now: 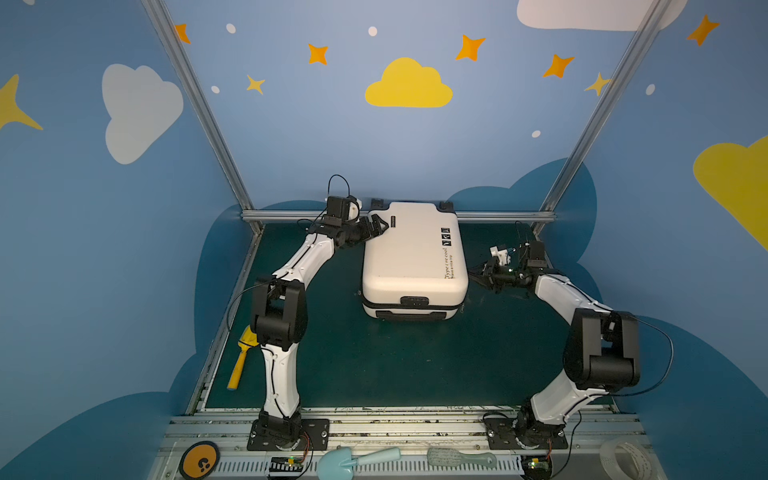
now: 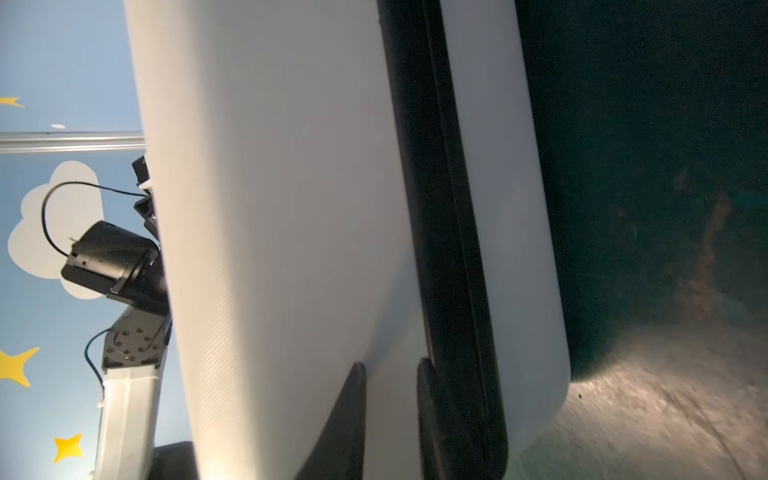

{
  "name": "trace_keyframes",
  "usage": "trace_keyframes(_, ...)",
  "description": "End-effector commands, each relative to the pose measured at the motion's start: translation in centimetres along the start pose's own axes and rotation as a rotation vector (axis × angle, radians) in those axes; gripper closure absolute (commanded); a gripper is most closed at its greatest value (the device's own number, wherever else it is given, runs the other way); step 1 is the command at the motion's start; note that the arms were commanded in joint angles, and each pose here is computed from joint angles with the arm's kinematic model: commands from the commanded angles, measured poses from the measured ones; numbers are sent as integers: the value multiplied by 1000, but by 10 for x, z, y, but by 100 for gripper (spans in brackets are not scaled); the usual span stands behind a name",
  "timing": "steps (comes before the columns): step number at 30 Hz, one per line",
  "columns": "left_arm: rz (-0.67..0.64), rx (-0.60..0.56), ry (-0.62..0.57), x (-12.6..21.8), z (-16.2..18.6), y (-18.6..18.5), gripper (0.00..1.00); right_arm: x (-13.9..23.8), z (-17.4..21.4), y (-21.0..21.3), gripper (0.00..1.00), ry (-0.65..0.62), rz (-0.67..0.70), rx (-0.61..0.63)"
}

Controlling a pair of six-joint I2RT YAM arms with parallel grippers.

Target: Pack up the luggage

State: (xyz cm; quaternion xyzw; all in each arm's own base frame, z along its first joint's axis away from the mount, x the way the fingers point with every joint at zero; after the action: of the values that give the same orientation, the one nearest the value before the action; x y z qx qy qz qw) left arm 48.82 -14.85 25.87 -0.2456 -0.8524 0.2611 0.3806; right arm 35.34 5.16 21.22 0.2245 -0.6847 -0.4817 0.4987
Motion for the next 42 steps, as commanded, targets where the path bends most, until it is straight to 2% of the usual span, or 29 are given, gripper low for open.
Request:
trace_keyframes(1, 166, -55, 43, 15, 0, -38, 0, 21, 13, 5, 59, -33, 39, 29)
trace_keyframes(4, 163, -64, 9, 36, -6, -38, 0, 34, 21, 4, 47, -65, 88, 50)
trace_keyframes(7, 159, -75, -19, 58, -9, -39, 0, 44, 31, 3, 43, -87, 121, 69)
trace_keyframes(12, 139, -86, -61, 92, -6, -40, 0, 52, 47, -4, 42, -121, 157, 114)
trace_keyframes(17, 121, -86, -87, 121, 15, -37, 0, 53, 65, -18, 52, -153, 157, 218)
trace_keyframes(20, 98, -77, -88, 132, 33, -29, 0, 47, 72, -31, 54, -158, 163, 253)
trace_keyframes(25, 33, -56, -87, 145, 63, -10, 0, 31, 84, -55, 55, -147, 165, 271)
trace_keyframes(30, -4, -14, -81, 153, 87, 10, 0, 14, 99, -66, 52, -126, 130, 385)
trace_keyframes(42, 52, 74, -22, 138, 112, 29, 0, 0, 99, -66, 51, -132, 168, 479)
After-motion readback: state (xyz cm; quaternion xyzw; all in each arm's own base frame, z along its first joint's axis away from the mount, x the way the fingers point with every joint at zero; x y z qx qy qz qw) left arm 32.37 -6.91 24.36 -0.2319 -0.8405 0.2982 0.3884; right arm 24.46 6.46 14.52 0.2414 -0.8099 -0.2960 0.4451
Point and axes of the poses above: each gripper's point midway between its finger pads, its own x axis back along the fingers, its own y axis along the line the jaws close on, z = x × y, the point moved 10 cm from there along x, back along the fingers, and after that the axes turned 4 degrees about -x, right-handed, at the moved point
